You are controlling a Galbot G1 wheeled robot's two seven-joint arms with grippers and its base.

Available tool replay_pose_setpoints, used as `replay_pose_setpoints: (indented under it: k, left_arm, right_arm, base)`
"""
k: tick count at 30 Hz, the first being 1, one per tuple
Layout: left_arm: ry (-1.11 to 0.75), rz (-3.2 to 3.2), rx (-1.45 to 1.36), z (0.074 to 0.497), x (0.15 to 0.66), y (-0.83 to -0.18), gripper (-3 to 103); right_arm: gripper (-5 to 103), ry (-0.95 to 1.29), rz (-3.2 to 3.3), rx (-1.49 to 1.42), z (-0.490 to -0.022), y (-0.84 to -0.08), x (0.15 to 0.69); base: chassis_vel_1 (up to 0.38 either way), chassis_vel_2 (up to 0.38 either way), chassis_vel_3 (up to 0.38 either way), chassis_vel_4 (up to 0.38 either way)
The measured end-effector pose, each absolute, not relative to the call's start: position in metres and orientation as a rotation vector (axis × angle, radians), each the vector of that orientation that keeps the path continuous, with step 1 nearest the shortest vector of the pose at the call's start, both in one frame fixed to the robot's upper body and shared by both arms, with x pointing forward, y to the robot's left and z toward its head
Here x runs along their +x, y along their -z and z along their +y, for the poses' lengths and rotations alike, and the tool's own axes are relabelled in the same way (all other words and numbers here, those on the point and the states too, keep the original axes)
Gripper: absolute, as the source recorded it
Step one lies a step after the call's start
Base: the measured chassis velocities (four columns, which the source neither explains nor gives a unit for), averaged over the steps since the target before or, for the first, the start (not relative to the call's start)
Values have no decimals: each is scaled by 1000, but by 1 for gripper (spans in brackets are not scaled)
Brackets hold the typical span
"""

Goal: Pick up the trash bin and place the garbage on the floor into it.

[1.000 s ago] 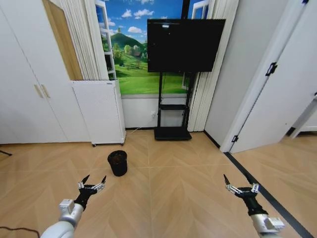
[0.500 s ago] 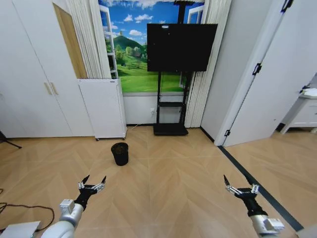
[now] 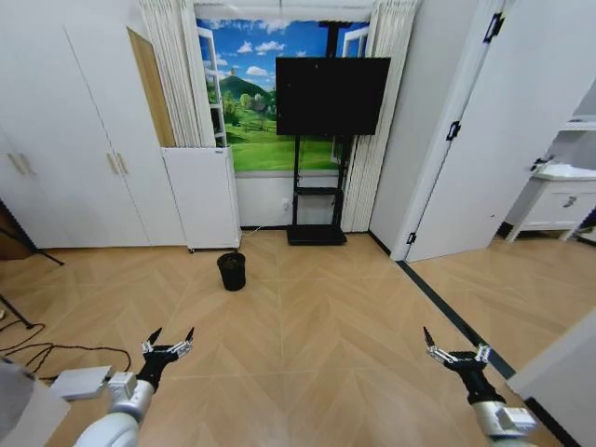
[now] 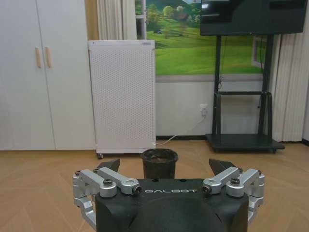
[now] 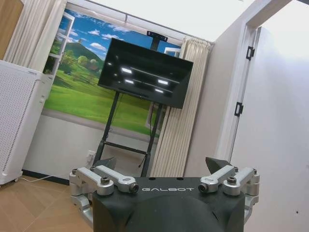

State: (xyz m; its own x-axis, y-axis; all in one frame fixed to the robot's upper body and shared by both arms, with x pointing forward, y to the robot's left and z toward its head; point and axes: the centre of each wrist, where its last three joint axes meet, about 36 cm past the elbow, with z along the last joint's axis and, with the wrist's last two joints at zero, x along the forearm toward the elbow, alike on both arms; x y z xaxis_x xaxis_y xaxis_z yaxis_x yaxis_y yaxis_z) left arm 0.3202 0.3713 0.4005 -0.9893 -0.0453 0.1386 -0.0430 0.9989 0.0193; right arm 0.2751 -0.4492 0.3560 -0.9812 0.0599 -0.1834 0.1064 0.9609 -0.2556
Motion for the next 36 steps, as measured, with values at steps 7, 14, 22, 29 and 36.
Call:
replay_pose_setpoints:
  k: [7, 14, 22, 29, 36]
  left_arm:
    - [49, -3032, 91, 379, 331, -416, 100]
    - [36, -3073, 119, 380, 340, -430, 100]
    - [6, -3090, 122, 375, 345, -445, 100]
    - [-2, -3075, 139, 372, 339, -436, 100]
    - [-3, -3065, 142, 372, 334, -430, 100]
  right_arm:
    - [100, 407, 2921, 66, -448, -369, 280]
    - [100, 415, 2894, 94, -455, -389, 295]
    - [100, 425, 2887, 103, -465, -401, 301]
    - [100, 413, 2900, 122, -466, -388, 294]
    - [100, 401, 2896, 127, -465, -385, 292]
  base:
    - [-64, 64, 55, -54]
    - [-6, 6, 7, -10]
    - [0, 0, 0, 0]
    - [0, 0, 0, 0]
    - [0, 0, 0, 0]
